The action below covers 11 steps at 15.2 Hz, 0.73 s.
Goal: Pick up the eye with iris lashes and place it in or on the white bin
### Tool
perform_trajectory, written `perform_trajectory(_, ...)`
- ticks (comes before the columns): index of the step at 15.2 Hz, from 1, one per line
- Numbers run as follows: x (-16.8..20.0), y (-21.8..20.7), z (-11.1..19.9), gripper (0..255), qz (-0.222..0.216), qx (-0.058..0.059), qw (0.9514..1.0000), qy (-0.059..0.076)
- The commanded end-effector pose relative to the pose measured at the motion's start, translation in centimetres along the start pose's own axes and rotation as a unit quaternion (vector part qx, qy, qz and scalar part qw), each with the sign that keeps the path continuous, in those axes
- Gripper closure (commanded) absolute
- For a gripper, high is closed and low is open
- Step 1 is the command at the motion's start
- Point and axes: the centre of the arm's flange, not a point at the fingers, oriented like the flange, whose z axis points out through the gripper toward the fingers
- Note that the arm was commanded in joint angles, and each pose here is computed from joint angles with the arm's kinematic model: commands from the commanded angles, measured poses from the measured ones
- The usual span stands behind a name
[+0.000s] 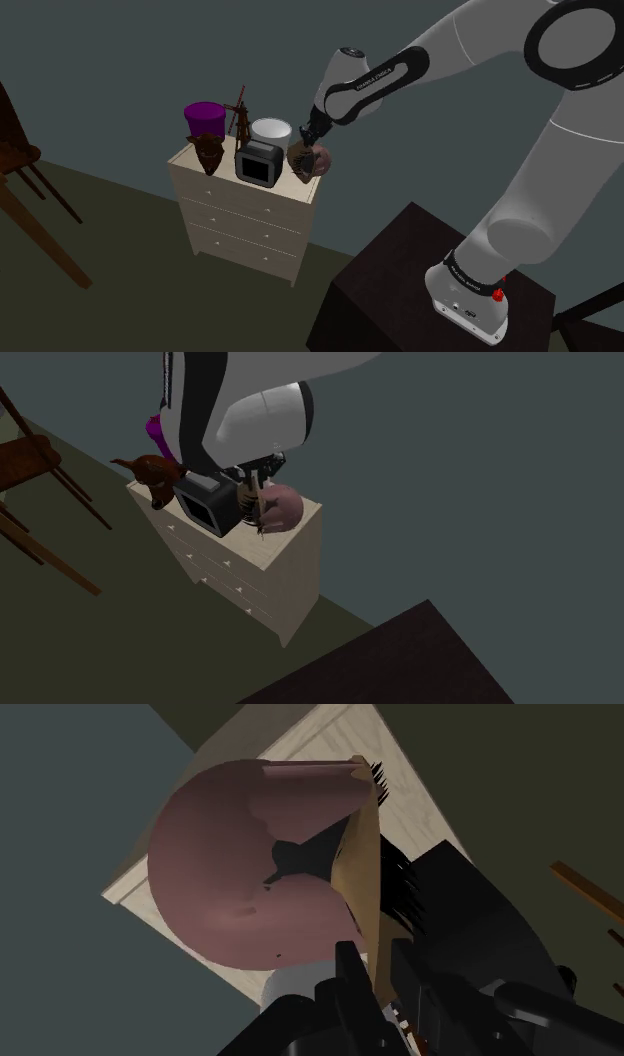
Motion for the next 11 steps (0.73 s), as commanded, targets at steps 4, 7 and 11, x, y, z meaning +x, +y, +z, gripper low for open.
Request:
perform_trajectory(4,0.6,-0.1,-2.7,255,0.0,0.0,1.0,0.001)
perform_trajectory(7,1.0,-0.2,-4.2,255,0.0,0.0,1.0,0.001)
perform_trajectory(11,1.6,-0.3,-6.3,255,0.0,0.0,1.0,0.001)
